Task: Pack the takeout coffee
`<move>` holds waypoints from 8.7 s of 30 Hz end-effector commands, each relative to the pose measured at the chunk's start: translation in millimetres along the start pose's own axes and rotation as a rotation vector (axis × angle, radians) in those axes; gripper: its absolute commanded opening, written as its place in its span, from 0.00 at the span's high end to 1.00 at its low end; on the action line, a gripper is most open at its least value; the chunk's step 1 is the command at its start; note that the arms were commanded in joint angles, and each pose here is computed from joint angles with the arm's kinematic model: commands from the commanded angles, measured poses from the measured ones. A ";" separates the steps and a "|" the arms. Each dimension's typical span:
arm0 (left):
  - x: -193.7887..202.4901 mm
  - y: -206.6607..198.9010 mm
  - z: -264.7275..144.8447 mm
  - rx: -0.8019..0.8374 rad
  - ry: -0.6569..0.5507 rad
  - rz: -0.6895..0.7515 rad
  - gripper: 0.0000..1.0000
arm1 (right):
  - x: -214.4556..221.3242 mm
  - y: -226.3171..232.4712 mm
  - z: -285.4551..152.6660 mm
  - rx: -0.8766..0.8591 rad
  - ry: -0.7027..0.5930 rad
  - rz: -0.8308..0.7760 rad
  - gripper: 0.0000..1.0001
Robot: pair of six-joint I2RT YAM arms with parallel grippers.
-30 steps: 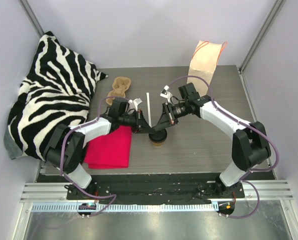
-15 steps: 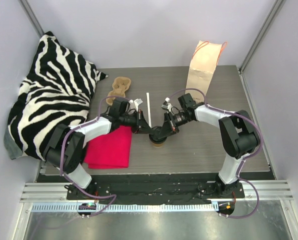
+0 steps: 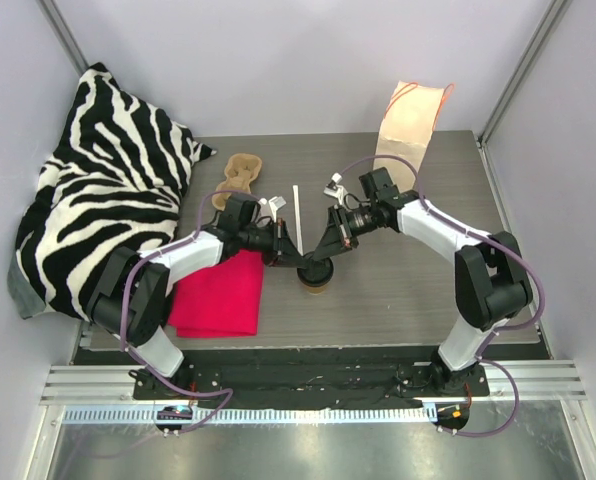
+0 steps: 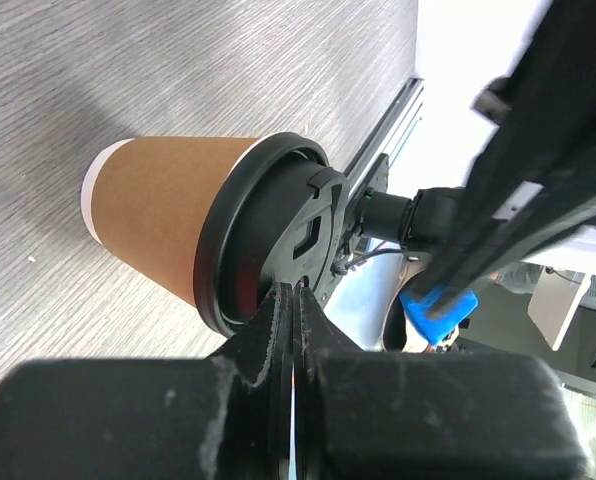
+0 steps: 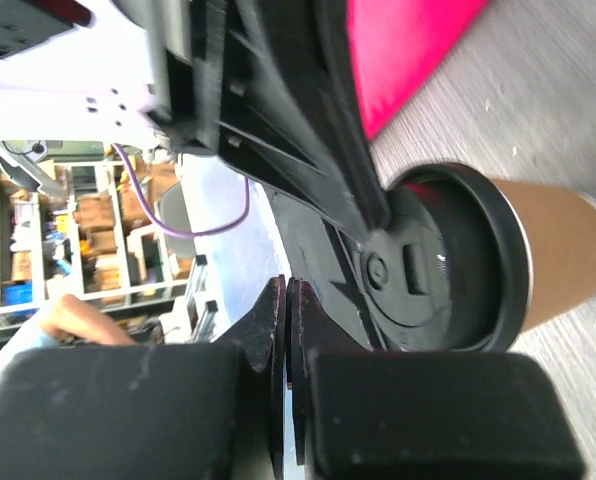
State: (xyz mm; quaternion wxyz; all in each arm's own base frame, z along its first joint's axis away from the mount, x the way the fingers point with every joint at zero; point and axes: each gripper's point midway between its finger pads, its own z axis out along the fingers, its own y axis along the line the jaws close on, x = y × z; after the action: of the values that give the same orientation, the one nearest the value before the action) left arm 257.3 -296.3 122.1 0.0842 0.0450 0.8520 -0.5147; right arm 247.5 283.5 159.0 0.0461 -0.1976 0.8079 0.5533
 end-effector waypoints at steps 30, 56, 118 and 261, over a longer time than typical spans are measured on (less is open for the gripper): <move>1.9 -69.5 -38.2 0.131 -0.089 0.178 1.00 | -3.9 29.4 -11.2 -0.001 -0.073 -0.064 0.99; 35.8 14.9 25.0 -0.026 0.040 0.027 1.00 | 8.8 -67.8 13.5 0.223 -0.025 0.096 0.99; -14.1 67.3 -14.1 -0.216 -0.172 -0.029 0.90 | -52.3 -84.0 -16.8 0.411 -0.062 -0.039 0.82; -33.5 -34.1 65.0 0.076 -0.091 -0.130 1.00 | -4.1 19.7 -48.2 0.021 -0.164 0.049 0.99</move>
State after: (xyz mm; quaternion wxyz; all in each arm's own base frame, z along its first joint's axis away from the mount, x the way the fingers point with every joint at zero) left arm 289.5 -371.2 145.9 0.0902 -0.0294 0.8186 -0.5665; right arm 247.8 244.9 191.4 0.0878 -0.1248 0.8141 0.5604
